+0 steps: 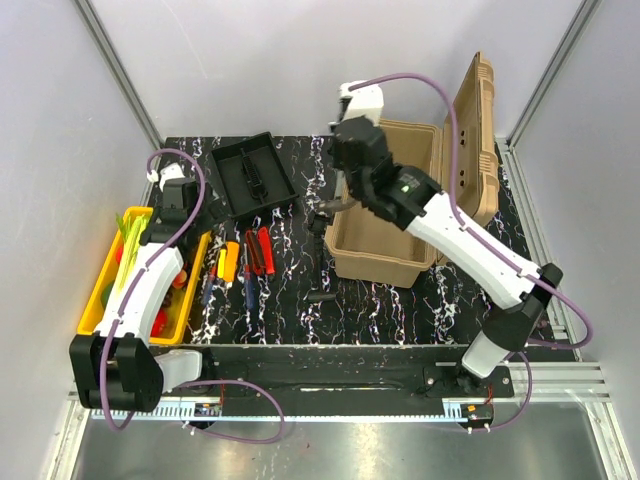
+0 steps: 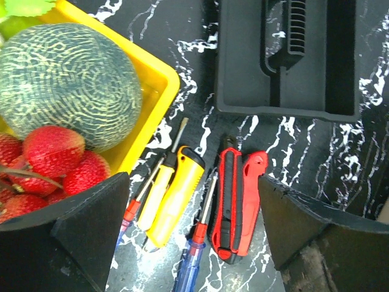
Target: Pack the tool kit
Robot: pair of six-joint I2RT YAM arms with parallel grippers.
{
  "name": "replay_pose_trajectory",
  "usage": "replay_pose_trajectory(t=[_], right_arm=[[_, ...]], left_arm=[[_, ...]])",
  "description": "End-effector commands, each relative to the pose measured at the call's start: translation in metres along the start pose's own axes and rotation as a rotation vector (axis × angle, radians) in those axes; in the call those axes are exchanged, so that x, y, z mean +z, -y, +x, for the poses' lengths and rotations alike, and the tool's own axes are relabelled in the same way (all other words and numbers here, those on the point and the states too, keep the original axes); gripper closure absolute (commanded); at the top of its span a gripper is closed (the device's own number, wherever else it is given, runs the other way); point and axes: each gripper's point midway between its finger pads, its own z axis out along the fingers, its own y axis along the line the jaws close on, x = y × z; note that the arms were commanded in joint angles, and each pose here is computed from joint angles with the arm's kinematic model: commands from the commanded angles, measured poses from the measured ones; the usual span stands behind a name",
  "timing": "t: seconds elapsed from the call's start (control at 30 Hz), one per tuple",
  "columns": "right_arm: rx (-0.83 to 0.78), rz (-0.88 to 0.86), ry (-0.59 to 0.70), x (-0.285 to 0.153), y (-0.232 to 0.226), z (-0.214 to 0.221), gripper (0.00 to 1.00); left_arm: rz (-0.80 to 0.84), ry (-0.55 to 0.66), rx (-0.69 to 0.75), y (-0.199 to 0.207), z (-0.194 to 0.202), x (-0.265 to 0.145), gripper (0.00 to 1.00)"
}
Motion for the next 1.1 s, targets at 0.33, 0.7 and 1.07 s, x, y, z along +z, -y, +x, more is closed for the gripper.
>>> replay_pose_trajectory(t=[0.33,0.7,1.07], right_arm=[[-0.076,0.283,-0.210,0.059,0.140,0.108,1.00],[-0.004,0.313,-0.422,0.090,0.139,0.209,1.00],[-0.055,0.356,-0.561,0.092,0.156,0.268,0.89]], left_arm=[[0.243,-0.049,0.045,0.046,0.010,0.011,0.10],[0.301,-0.069,0.060,0.055,0.014,0.010,0.10],[0.317,-0.080,0.053,0.059,0.015,0.012,0.11]])
